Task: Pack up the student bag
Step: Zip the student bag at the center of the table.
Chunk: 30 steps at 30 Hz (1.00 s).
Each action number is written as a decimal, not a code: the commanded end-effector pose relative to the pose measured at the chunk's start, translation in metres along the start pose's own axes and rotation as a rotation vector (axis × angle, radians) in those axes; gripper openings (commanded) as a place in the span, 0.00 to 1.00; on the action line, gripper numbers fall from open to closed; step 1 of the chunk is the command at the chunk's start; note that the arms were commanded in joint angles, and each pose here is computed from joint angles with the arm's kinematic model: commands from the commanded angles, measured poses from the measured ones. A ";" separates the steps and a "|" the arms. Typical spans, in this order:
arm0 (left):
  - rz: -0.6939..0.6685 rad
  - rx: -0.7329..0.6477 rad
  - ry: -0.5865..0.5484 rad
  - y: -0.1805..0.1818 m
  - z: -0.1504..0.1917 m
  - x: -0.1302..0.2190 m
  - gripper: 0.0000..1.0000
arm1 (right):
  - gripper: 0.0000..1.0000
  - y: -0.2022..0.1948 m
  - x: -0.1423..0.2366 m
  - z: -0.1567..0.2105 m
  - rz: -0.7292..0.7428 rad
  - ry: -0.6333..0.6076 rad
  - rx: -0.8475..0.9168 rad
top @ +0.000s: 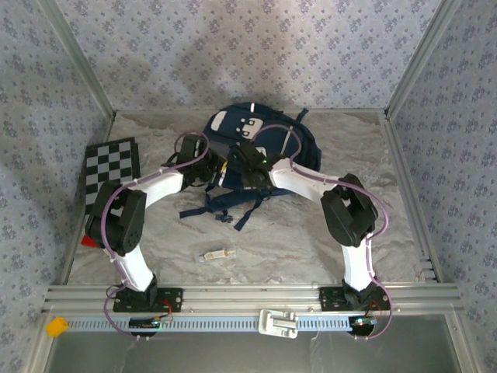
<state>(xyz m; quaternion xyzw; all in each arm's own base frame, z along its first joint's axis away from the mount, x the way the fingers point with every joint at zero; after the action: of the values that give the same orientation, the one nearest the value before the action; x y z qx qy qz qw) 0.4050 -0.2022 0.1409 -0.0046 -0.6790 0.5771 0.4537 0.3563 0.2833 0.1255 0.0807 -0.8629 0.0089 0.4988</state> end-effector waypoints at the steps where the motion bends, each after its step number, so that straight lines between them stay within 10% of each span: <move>1: 0.066 -0.106 -0.070 -0.035 -0.034 0.022 0.00 | 0.00 -0.030 0.016 0.015 0.038 0.015 0.020; 8: 0.060 -0.195 -0.045 -0.052 -0.094 0.001 0.00 | 0.00 -0.067 0.040 0.054 0.028 0.071 0.017; 14: 0.225 -0.340 0.089 -0.096 -0.096 -0.029 0.12 | 0.00 0.026 0.065 0.024 -0.333 0.002 0.057; 19: 0.247 -0.365 0.138 -0.090 -0.076 -0.002 0.49 | 0.00 0.029 0.060 0.003 -0.348 -0.042 0.004; 30: 0.105 -0.138 0.161 -0.011 0.038 0.022 0.44 | 0.00 0.030 0.044 0.018 -0.345 -0.015 -0.013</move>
<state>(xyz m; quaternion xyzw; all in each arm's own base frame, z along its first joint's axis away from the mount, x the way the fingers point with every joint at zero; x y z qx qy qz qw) 0.3730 -0.2155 0.1711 -0.1469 -0.6847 0.5227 0.4862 0.3128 0.3010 0.1582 0.2229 -0.8383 -0.0717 0.4924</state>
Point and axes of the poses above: each hand's point on the last joint's axis, 136 mm out from that joint toward the fingers, its own x axis back along the fingers, its own y axis along the line the jaws close on, z = x × y, the point moved 4 cm from there along x, back along the fingers, and after that the axes turned 2 degrees about x, right-handed, at the moved point
